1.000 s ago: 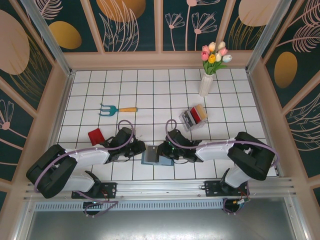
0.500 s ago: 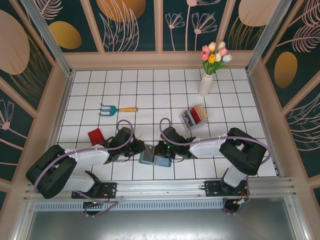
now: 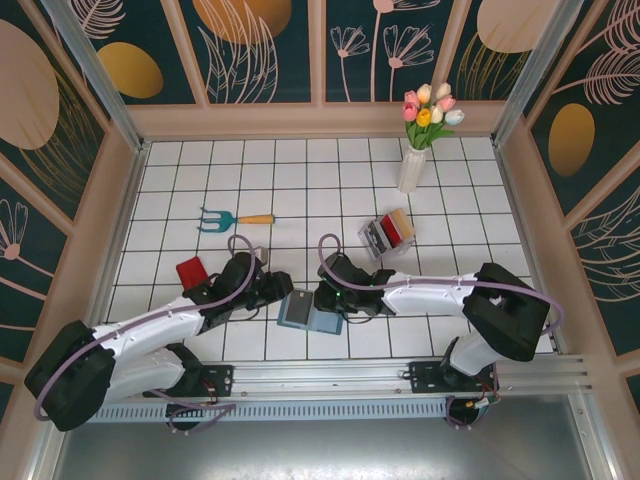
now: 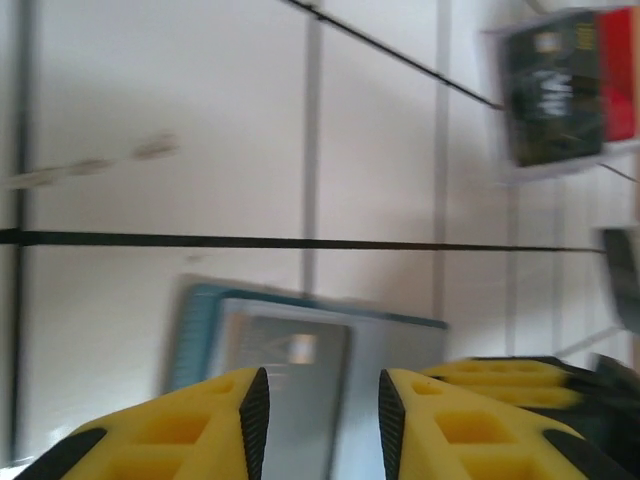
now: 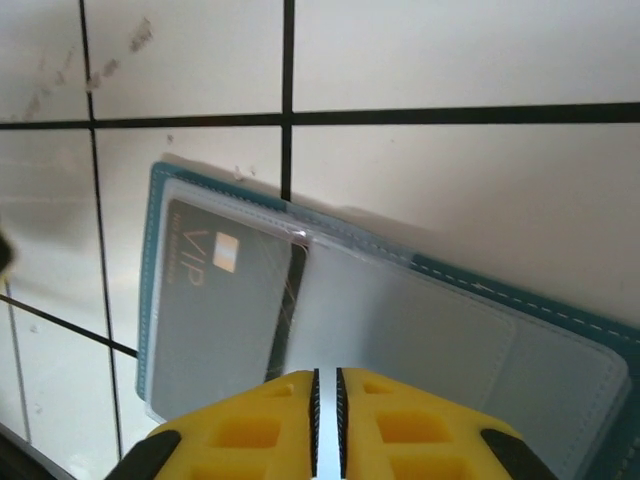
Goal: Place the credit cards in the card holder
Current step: Touch the card slot at the card holder, then pick up the credit card from the storage box.
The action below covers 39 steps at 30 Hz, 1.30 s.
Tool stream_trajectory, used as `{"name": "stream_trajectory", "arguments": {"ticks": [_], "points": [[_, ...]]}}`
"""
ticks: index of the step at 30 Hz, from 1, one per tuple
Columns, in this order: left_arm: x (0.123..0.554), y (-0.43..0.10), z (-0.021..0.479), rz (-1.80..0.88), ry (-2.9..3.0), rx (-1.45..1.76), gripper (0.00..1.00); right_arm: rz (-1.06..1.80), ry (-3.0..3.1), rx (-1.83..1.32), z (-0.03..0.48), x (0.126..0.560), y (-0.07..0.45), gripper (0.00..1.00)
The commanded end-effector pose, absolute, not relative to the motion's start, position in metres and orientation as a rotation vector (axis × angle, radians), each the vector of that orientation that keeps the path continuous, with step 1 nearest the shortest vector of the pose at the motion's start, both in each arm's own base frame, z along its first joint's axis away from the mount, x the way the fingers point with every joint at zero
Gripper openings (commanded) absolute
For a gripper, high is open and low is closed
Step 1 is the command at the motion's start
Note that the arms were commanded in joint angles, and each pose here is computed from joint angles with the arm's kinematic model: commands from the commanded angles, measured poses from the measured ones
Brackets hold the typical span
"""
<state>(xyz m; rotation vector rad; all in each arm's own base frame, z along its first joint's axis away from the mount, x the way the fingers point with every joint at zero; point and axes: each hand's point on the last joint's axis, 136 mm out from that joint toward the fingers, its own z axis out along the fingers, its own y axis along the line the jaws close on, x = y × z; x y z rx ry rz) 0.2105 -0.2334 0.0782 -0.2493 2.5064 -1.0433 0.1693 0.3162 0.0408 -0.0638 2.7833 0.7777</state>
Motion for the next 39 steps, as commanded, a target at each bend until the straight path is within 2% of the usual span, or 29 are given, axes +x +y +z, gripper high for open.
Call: {"name": "stream_trajectory", "arguments": {"ticks": [1,8,11,14,19,25,29,33,36,39], "points": [[0.203,-0.265,0.097,-1.252,2.472,-0.094,0.35,0.684,2.810,-0.112,0.035,0.166,0.310,0.12],[0.196,-0.275,0.048,-1.207,2.636,-0.102,0.30,0.573,2.859,-0.146,0.017,0.158,0.293,0.09],[0.196,-0.259,0.018,-1.040,2.735,-0.184,0.24,0.452,2.899,-0.156,0.006,0.154,0.276,0.08],[0.193,-0.240,0.001,-0.903,2.769,-0.246,0.23,0.308,2.926,-0.162,-0.002,0.150,0.253,0.07],[0.187,-0.224,-0.011,-0.821,2.792,-0.287,0.22,0.180,2.926,-0.165,-0.002,0.147,0.228,0.04],[0.190,-0.226,-0.003,-0.828,2.773,-0.276,0.23,0.195,2.847,-0.140,0.028,0.159,0.229,0.05],[0.194,-0.232,0.010,-0.866,2.749,-0.249,0.25,0.314,2.749,-0.130,0.063,0.174,0.245,0.08],[0.204,-0.242,0.038,-0.930,2.675,-0.222,0.31,0.419,2.569,-0.073,0.118,0.201,0.246,0.16],[0.217,-0.249,0.064,-0.970,2.599,-0.208,0.38,0.416,2.490,-0.018,0.145,0.230,0.216,0.25],[0.232,-0.257,0.083,-0.964,2.549,-0.201,0.45,0.295,2.470,0.067,0.153,0.264,0.163,0.33]]}}
